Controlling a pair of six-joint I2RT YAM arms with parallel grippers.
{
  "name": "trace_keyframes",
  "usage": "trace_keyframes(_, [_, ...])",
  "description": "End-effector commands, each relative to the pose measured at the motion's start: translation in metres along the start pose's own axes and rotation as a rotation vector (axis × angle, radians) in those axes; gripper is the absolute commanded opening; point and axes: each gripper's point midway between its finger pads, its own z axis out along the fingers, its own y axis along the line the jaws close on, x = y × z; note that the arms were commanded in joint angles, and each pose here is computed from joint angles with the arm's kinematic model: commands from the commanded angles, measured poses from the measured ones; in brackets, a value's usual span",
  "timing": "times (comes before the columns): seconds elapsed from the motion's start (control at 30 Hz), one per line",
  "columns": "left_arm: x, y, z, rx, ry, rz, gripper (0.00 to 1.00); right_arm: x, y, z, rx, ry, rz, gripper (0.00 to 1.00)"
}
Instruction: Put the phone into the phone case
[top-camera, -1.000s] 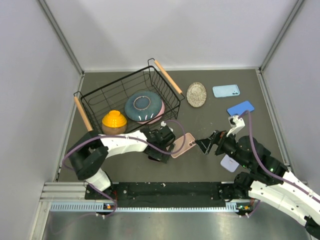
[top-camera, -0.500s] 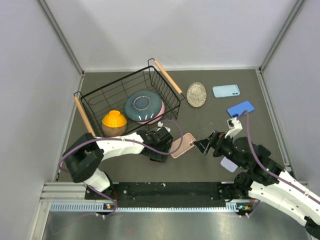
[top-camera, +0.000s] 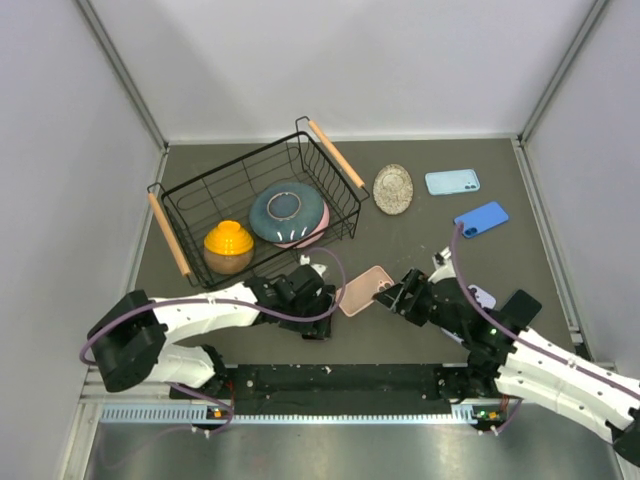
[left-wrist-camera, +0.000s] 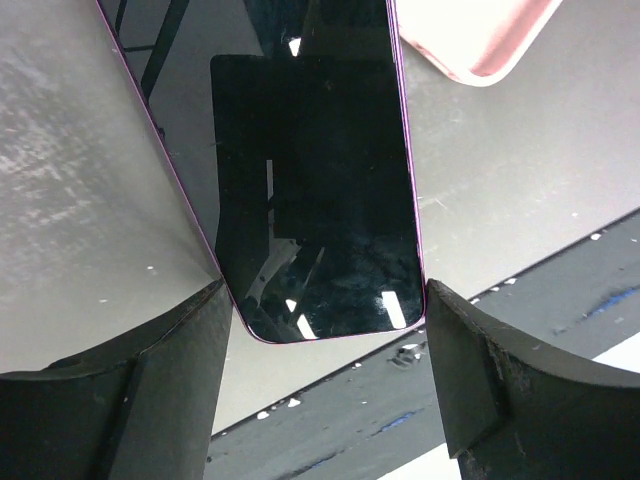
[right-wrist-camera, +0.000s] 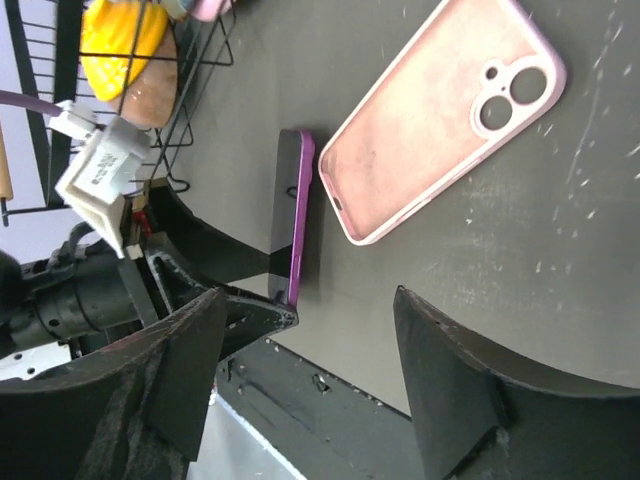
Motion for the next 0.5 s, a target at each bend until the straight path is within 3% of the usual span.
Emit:
trace_keyframes(0.0, [-0.009,-0.031,-0.009,0.165,-0.053,-0.03,0.66,0.017,0.028,0.018,-0.114,0.082,0.116,0.65])
trace_keyframes(0.2, [-0.004,-0.04,-0.014,0.263,-0.073,-0.026,0.66,0.035,0.035,0.051,-0.112,0.147,0.075,0.54])
trace_keyframes(0.3, [-0.002,-0.041,-0.015,0.272,-0.067,-0.011,0.66,0.045,0.063,0.057,-0.182,0.218,0.055,0.5])
trace_keyframes(0.47, [-0.002,-0.047,-0.016,0.312,-0.079,-0.029,0.66,0.074,0.057,0.074,-0.089,0.297,0.015,0.49])
